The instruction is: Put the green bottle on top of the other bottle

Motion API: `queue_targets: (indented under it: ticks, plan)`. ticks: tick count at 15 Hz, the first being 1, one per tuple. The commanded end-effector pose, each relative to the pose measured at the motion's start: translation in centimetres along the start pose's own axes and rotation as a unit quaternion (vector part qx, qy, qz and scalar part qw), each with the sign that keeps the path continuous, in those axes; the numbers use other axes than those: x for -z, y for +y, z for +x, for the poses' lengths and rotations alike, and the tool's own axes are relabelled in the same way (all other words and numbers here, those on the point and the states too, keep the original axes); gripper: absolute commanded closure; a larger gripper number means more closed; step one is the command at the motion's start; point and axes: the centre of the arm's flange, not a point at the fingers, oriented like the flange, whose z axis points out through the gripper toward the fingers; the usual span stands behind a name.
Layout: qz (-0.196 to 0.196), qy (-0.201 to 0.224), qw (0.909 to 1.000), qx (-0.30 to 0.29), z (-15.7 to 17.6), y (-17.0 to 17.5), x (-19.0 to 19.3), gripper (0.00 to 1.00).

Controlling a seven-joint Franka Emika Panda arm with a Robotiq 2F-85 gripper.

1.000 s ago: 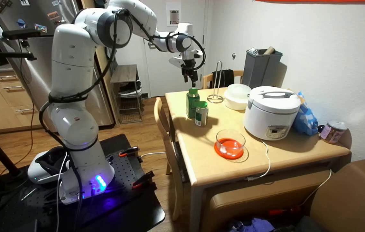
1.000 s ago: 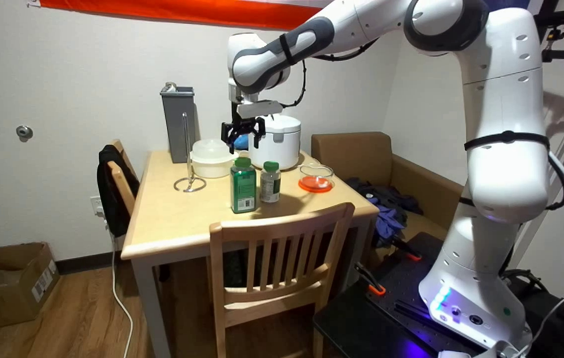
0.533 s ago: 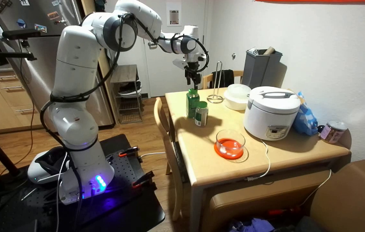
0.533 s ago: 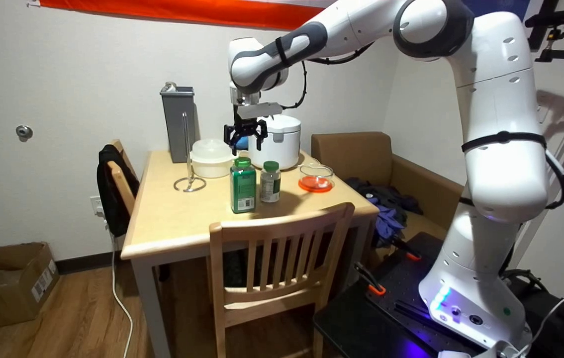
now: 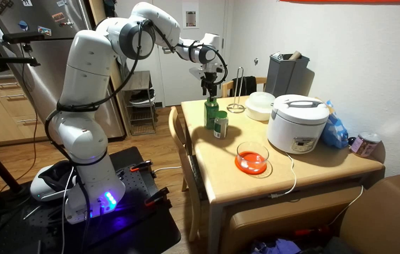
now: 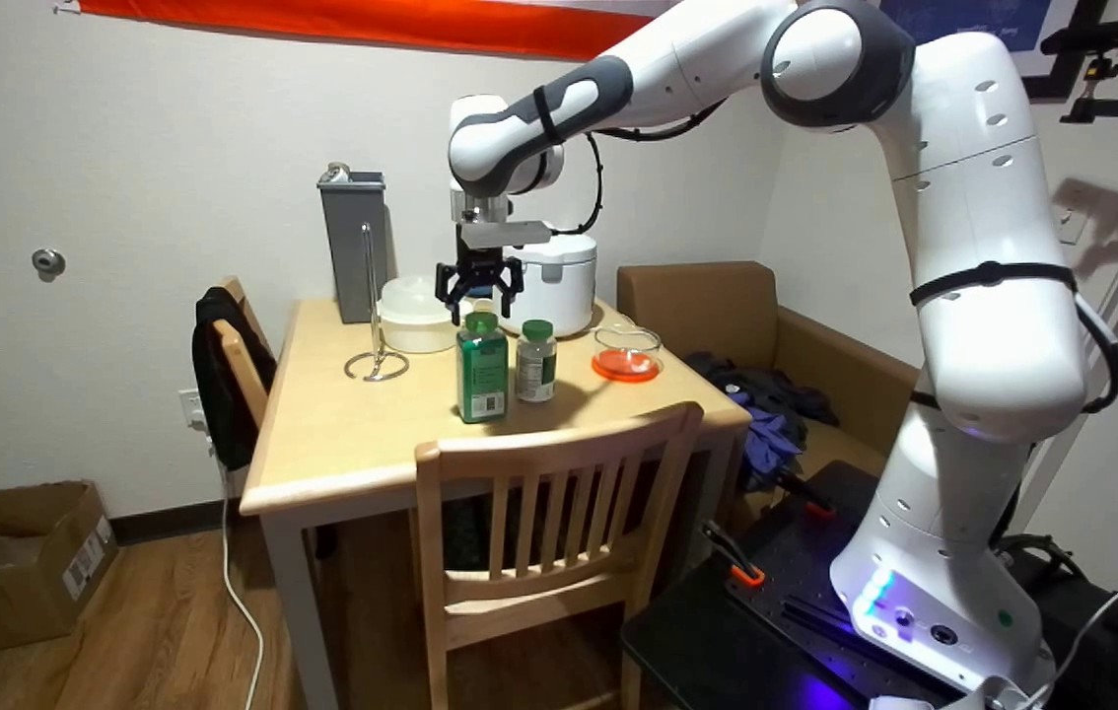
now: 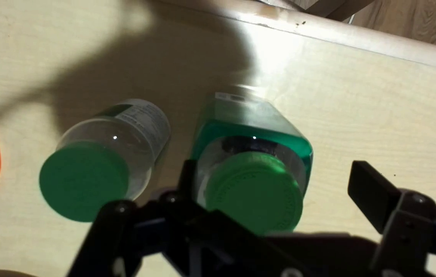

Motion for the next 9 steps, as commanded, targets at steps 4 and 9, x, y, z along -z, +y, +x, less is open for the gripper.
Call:
queue_targets:
  ticks: [4, 9]
  plan:
    - [0.011, -0.007, 0.9998, -0.015, 1.0, 0.5, -0.1, 0.00]
    - [0.016, -0.009, 0.9997, -0.016, 1.6, -0.1, -1.1, 0.00]
